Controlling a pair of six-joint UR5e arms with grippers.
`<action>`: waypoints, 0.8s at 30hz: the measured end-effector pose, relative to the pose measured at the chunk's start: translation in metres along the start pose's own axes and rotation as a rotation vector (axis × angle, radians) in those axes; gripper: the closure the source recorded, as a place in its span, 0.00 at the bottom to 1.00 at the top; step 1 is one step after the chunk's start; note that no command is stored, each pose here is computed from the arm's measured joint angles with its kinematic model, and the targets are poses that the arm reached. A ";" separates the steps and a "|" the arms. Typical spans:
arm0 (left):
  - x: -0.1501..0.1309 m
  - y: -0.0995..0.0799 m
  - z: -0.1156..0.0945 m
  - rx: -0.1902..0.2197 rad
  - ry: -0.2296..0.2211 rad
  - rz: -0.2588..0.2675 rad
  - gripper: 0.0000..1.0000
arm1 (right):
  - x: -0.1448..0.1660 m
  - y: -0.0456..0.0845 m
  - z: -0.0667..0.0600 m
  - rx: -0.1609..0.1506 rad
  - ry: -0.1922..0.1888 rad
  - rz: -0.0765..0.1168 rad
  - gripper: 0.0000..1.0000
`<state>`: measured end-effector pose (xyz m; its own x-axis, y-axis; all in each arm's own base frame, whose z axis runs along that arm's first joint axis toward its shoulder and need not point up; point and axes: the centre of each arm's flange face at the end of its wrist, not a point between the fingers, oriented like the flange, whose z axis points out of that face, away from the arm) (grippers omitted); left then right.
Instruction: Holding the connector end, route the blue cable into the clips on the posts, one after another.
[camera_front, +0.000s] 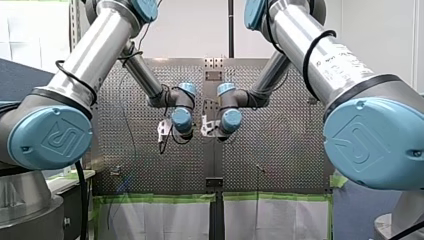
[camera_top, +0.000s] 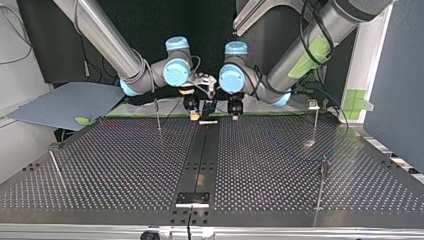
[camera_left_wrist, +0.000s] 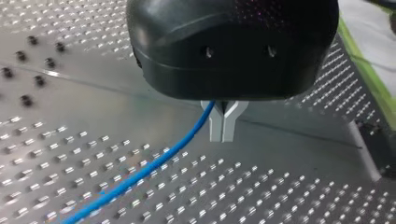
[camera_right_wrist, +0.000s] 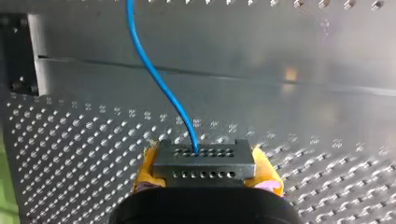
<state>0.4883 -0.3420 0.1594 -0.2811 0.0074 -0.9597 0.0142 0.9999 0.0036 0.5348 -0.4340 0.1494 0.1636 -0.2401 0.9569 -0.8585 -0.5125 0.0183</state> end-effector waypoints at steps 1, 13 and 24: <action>0.006 -0.003 0.000 0.002 0.001 0.003 1.00 | -0.003 0.002 0.000 -0.003 0.000 0.001 1.00; 0.024 -0.042 -0.021 0.026 -0.050 0.009 1.00 | -0.041 0.025 -0.007 -0.034 0.000 0.008 1.00; 0.048 -0.068 -0.033 0.058 -0.057 0.019 1.00 | -0.077 0.043 -0.019 -0.058 -0.001 0.018 1.00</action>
<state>0.4420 -0.4088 0.1224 -0.2256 0.0237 -0.9739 0.0749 0.9972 0.0069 0.4762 -0.4219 0.0818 0.1481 -0.2496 0.9570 -0.8881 -0.4594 0.0176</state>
